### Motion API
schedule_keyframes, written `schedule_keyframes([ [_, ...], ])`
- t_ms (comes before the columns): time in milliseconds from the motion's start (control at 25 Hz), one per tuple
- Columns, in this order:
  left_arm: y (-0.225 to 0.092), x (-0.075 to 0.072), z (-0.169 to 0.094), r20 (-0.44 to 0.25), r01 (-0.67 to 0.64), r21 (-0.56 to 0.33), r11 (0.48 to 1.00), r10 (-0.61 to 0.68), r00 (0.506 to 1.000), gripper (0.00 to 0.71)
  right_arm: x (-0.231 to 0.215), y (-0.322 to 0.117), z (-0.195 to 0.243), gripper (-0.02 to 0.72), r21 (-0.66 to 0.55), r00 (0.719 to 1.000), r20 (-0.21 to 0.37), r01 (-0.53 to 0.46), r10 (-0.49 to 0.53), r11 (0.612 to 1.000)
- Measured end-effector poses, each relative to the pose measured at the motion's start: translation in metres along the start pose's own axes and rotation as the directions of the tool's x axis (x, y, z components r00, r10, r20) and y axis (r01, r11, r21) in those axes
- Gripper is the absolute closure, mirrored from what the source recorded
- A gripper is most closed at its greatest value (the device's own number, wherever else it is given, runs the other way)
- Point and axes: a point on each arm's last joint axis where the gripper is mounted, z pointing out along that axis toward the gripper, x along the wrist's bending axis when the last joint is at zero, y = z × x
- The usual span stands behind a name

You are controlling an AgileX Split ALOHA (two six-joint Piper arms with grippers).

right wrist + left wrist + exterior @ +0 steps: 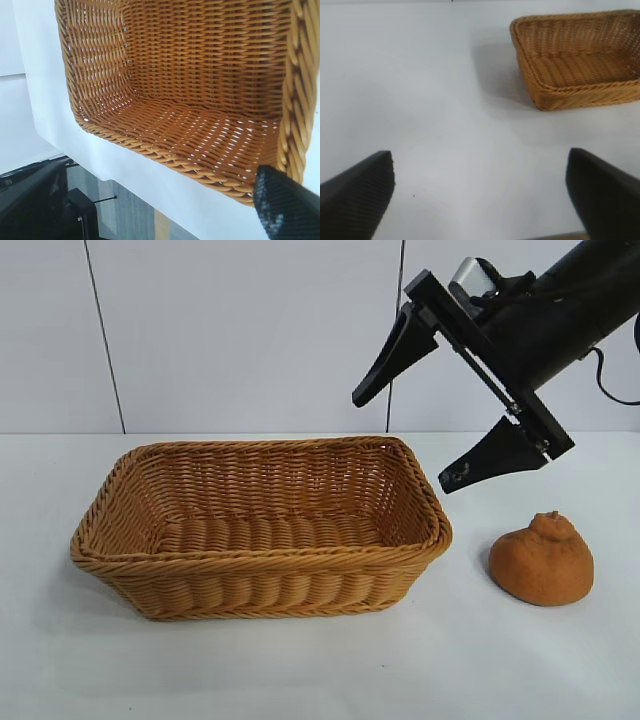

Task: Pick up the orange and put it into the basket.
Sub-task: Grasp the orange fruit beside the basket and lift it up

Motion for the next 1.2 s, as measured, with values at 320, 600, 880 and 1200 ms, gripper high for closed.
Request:
schedule_keyframes([
  [320,0.000,0.000,0.000,0.002,0.005,-0.001,1.000,-0.005,1.000,0.047,-0.005,0.000,-0.034,0.010,0.038,0.944,0.328,0.028,-0.039,0.999],
  [600,0.000,0.000,0.000,0.003,0.005,-0.001,1.000,-0.005,1.000,0.047,-0.031,0.008,-0.053,0.010,0.034,0.861,0.508,-0.009,-0.009,0.999],
  [880,0.000,0.000,0.000,0.003,0.005,-0.001,1.000,-0.005,1.000,0.047,-0.072,0.023,-0.038,0.010,-0.004,0.855,0.510,-0.103,0.090,0.995],
  [1200,0.000,0.000,0.000,0.003,0.005,-0.001,1.000,-0.005,1.000,0.047,-0.110,0.032,0.003,0.010,0.037,0.843,0.525,-0.162,0.119,0.986],
])
